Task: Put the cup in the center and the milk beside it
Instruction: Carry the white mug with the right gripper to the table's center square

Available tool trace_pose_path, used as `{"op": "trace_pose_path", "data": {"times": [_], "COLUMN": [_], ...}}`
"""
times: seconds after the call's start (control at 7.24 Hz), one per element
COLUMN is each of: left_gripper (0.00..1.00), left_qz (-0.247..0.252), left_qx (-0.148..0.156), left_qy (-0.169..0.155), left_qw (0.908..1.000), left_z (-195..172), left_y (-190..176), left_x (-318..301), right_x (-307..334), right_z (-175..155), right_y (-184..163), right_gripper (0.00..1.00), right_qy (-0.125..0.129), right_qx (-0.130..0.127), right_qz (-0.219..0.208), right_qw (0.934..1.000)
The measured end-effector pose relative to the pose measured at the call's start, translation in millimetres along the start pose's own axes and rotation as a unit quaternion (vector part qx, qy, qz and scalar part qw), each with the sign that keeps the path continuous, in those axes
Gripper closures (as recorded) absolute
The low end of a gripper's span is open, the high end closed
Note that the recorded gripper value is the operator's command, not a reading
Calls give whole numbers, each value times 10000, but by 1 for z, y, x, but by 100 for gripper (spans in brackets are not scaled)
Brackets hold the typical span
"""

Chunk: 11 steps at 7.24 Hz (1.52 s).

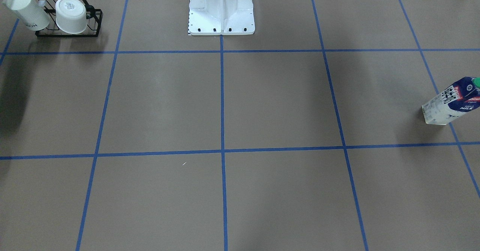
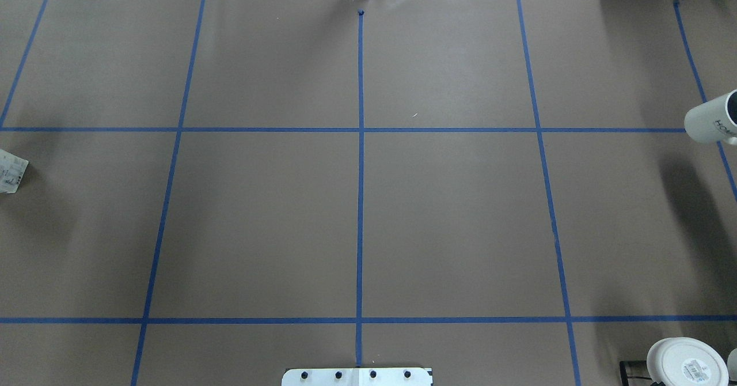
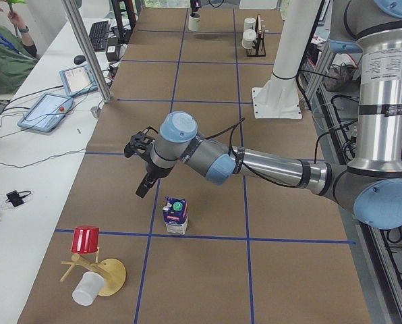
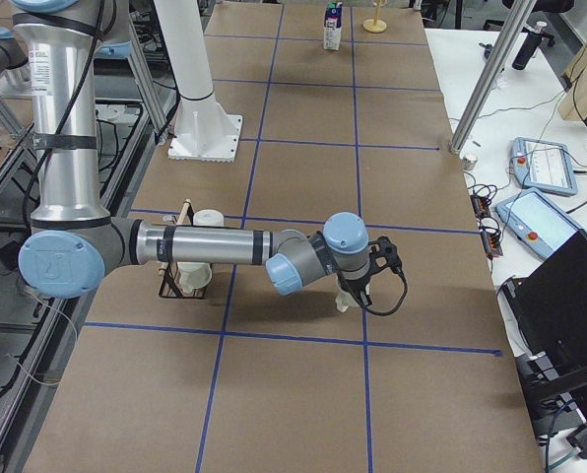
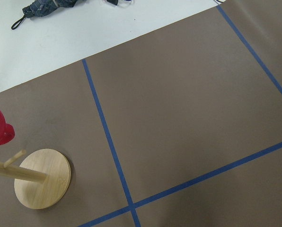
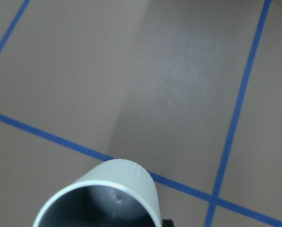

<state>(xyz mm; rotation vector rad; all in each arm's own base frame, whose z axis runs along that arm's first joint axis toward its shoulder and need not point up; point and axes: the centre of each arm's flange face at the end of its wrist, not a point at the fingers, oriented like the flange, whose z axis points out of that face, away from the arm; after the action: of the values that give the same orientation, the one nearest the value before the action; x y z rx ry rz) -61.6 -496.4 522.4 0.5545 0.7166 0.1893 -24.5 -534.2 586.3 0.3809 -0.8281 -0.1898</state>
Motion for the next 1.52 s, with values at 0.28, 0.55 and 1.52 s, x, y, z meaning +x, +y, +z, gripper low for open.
{"op": "trace_pose_path", "data": {"times": [0.28, 0.55, 1.52], "left_gripper": [1, 1, 1], "left_qz": [-9, -27, -88], "left_qx": [-11, -30, -96], "left_qy": [5, 5, 2], "left_qw": [10000, 10000, 9999], "left_z": [1, 2, 7], "left_y": [1, 4, 10], "left_x": [-1, -2, -6], "right_x": [-116, -251, -635], "right_z": [-1, 21, 93], "right_y": [-57, -88, -93], "right_gripper": [100, 100, 100], "right_qy": [-530, -872, 426], "right_qx": [158, 163, -556], "right_qz": [642, 1195, 2978], "right_qw": [9964, 9889, 9521]}}
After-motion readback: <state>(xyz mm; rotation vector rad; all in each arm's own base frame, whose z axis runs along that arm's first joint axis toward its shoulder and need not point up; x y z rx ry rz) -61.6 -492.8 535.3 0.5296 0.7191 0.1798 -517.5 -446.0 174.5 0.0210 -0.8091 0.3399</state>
